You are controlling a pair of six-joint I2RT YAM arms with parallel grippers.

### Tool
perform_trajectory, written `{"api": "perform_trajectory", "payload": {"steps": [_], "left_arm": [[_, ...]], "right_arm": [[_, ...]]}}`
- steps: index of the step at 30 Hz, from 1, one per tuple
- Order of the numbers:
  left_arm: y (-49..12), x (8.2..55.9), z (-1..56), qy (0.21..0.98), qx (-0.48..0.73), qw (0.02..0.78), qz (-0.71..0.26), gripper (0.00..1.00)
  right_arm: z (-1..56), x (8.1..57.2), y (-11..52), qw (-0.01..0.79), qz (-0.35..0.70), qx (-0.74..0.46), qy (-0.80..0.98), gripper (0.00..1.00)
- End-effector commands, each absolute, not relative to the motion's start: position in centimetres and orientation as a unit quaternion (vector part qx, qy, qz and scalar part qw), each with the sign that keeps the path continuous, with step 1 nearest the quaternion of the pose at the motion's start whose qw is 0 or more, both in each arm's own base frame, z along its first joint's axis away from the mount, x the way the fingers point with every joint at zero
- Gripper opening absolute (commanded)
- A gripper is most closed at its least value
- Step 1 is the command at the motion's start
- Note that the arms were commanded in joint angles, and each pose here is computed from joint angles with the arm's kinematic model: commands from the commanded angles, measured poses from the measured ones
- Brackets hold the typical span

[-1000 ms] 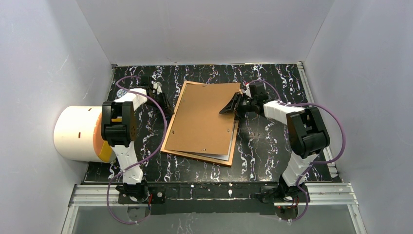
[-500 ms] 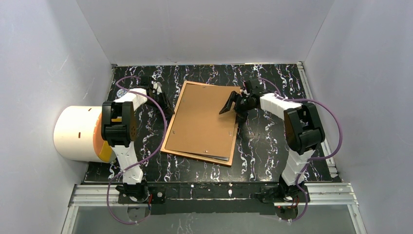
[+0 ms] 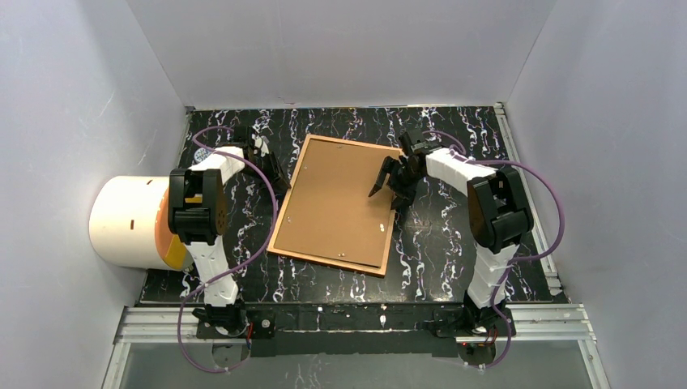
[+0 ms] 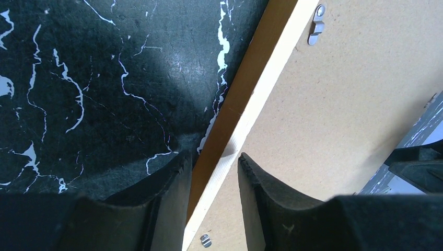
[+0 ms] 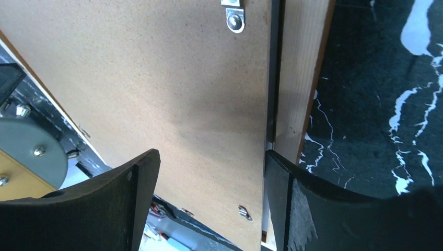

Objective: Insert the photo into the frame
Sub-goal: Place the photo frame item in the photo frame.

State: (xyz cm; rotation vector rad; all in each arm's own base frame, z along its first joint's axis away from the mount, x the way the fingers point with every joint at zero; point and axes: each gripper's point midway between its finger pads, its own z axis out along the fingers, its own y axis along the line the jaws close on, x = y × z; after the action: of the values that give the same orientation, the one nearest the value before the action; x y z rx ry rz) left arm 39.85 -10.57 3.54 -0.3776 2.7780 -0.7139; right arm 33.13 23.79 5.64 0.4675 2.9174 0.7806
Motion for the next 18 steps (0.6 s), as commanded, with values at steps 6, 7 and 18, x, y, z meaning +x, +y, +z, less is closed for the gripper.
{"api": "perform_trajectory", "payload": {"steps": [6,7,18], "left_arm": [[-10.8,40.5,6.5,0.948,-0.121,0.148,-0.253,0.39],[-10.8,40.5,6.5,0.948,-0.12,0.149,-0.253,0.41],[-10.8,39.9,6.0,0.95,-0.116,0.144,-0.253,0.55]], "right_arm": [[6.5,32.9,22.5,0.055,0.197,0.152,0.967,0.78],[6.6,33.0,22.3,0.059,0.192,0.153,0.968,0.78],[7.7,32.6,20.2,0.11,0.162,0.159,0.968,0.8]]}}
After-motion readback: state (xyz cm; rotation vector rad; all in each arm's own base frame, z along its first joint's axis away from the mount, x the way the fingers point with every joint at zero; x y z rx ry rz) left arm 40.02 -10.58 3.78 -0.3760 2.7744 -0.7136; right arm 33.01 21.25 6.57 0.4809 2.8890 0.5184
